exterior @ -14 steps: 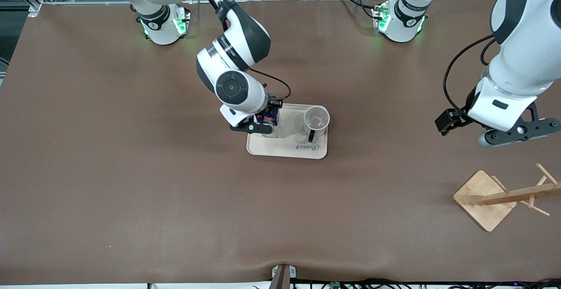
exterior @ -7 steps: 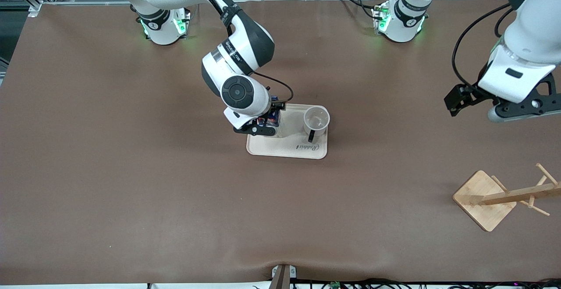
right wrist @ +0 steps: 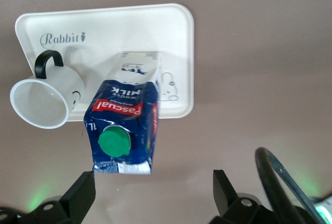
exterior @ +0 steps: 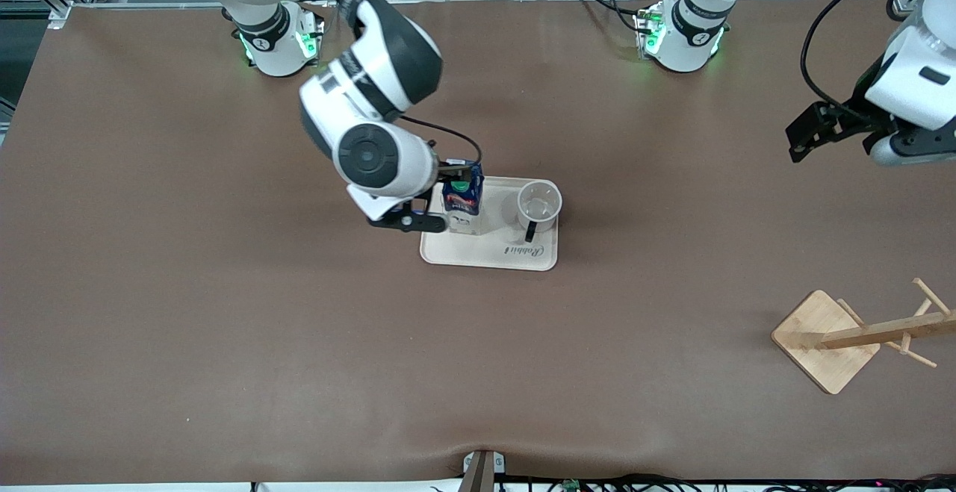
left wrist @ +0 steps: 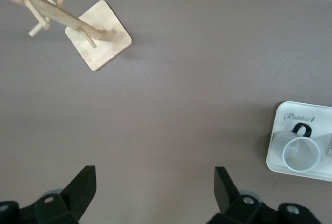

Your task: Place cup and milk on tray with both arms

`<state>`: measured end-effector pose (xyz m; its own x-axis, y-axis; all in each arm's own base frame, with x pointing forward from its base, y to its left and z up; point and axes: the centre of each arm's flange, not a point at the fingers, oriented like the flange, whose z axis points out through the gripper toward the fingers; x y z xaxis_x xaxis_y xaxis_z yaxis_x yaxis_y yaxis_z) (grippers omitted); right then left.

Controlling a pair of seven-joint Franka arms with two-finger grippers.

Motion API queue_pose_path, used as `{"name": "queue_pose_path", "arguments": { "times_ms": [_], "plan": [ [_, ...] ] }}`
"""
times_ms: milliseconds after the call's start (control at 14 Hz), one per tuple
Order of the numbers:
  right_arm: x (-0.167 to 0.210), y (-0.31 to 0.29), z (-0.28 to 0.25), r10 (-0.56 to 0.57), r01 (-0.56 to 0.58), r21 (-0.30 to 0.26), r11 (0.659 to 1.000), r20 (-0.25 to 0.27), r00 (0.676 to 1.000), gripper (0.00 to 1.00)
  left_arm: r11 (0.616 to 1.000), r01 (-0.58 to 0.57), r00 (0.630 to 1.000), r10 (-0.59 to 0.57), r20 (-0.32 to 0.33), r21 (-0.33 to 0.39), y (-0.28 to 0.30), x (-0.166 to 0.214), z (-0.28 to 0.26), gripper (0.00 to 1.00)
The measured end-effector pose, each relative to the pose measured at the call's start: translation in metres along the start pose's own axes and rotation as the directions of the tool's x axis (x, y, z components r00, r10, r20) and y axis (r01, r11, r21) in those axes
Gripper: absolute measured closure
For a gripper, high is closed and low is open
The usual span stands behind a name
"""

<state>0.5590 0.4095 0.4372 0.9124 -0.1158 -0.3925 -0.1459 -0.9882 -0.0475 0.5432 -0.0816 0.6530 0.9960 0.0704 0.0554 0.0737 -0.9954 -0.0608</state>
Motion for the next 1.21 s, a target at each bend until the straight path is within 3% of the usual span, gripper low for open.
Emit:
{"name": "queue_pose_path", "arguments": {
  "times_ms": [143, 357, 500, 714, 857, 1214],
  "plan": [
    [0.012, 0.030, -0.038, 0.037, -0.036, 0.032, 0.999, -0.029, 0.999, 0.00, 1.000, 0.011, 1.000, -0.011, 0.007, -0.014, -0.006, -0.012, -0.002, 0.00],
    [0.024, 0.083, -0.079, 0.081, -0.080, 0.054, 0.995, -0.026, 0.996, 0.00, 1.000, 0.015, 1.000, -0.014, 0.018, -0.017, -0.008, -0.029, -0.001, 0.00],
    [0.022, 0.119, -0.105, 0.102, -0.101, 0.023, 0.995, -0.029, 0.994, 0.00, 0.999, 0.016, 0.999, -0.015, 0.029, -0.038, -0.007, -0.036, 0.000, 0.00],
    [0.006, 0.170, -0.153, 0.113, -0.123, -0.064, 0.990, -0.136, 0.984, 0.00, 0.999, 0.015, 0.999, -0.014, 0.033, -0.043, -0.006, -0.038, 0.001, 0.00],
    [-0.013, 0.195, -0.185, 0.130, -0.145, -0.067, 0.987, -0.196, 0.972, 0.00, 0.999, 0.006, 0.999, -0.005, 0.032, -0.040, -0.003, -0.038, 0.001, 0.00],
    [-0.045, 0.260, -0.222, 0.060, -0.076, -0.057, 0.995, -0.239, 0.969, 0.00, 0.999, -0.009, 0.999, 0.010, 0.030, -0.036, 0.005, -0.040, 0.001, 0.00]
  ]
}}
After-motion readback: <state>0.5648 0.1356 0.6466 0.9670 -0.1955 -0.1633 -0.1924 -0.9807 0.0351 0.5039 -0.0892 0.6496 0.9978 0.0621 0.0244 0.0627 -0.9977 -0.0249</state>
